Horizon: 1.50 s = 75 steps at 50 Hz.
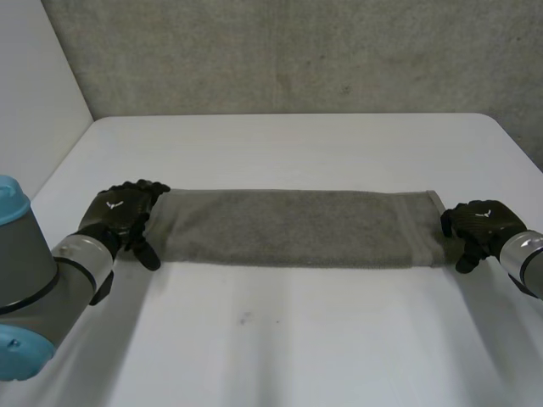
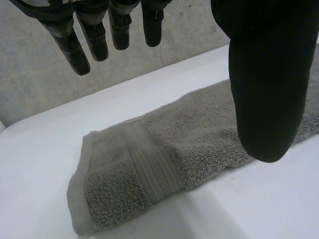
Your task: Fold the towel.
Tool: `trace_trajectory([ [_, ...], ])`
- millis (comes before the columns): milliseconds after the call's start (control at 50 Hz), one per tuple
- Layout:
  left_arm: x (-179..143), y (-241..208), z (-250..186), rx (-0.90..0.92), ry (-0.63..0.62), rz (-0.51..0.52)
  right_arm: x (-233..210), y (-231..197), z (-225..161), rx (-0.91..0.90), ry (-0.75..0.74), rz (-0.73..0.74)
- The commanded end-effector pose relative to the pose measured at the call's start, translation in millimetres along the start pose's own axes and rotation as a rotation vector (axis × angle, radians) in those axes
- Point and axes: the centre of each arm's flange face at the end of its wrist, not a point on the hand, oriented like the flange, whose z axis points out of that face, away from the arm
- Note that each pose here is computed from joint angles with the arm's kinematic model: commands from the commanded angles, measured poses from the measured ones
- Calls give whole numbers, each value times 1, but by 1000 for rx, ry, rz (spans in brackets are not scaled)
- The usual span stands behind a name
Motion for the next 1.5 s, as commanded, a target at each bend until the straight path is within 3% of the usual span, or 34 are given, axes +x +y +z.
trace_trajectory([
  [20, 0, -6, -4, 22, 0, 8, 1, 7, 10, 8, -7, -1],
  [240, 3, -6, -6, 24, 7, 10, 15, 9, 15, 0, 37, 4],
  [400, 0, -12, -8, 42, -2, 9, 72, 18, 13, -42, 197, 1],
  [480, 0, -14, -9, 48, -3, 10, 116, 22, 5, -96, 325, -102],
  [620, -1, -17, -12, 55, -7, 10, 132, 4, -1, -85, 387, -159],
  [780, -1, -23, -16, 75, -9, 13, 67, -85, -12, 186, 282, -150],
  [860, -1, -28, -20, 93, -11, 14, -1, -131, -18, 347, 132, -159],
  [880, -1, -28, -20, 93, -11, 14, -1, -131, -18, 347, 131, -159],
  [920, -1, -30, -21, 100, -13, 15, -58, -155, -23, 449, 9, -170],
  [940, -1, -30, -21, 100, -13, 15, -58, -155, -23, 449, 8, -171],
  [1000, -1, -31, -22, 107, -14, 16, -154, -167, -30, 560, -194, -199],
  [1020, -1, -31, -22, 104, -13, 14, -154, -167, -30, 560, -194, -199],
  [1060, -1, -30, -22, 102, -15, 14, -203, -158, -31, 575, -300, -214],
  [1180, 0, -27, -23, 93, -8, 14, -267, -118, -24, 509, -435, -247],
  [1260, 2, -27, -23, 97, -1, 17, -282, -102, -25, 470, -470, -259],
  [1380, 4, -34, -17, 126, 2, 23, -257, -133, -41, 514, -417, -173],
  [1440, 13, -40, -7, 144, 32, 27, -184, -149, -34, 479, -301, 49],
  [1500, 26, -43, -2, 154, 66, 34, -152, -148, -41, 452, -263, 144],
])
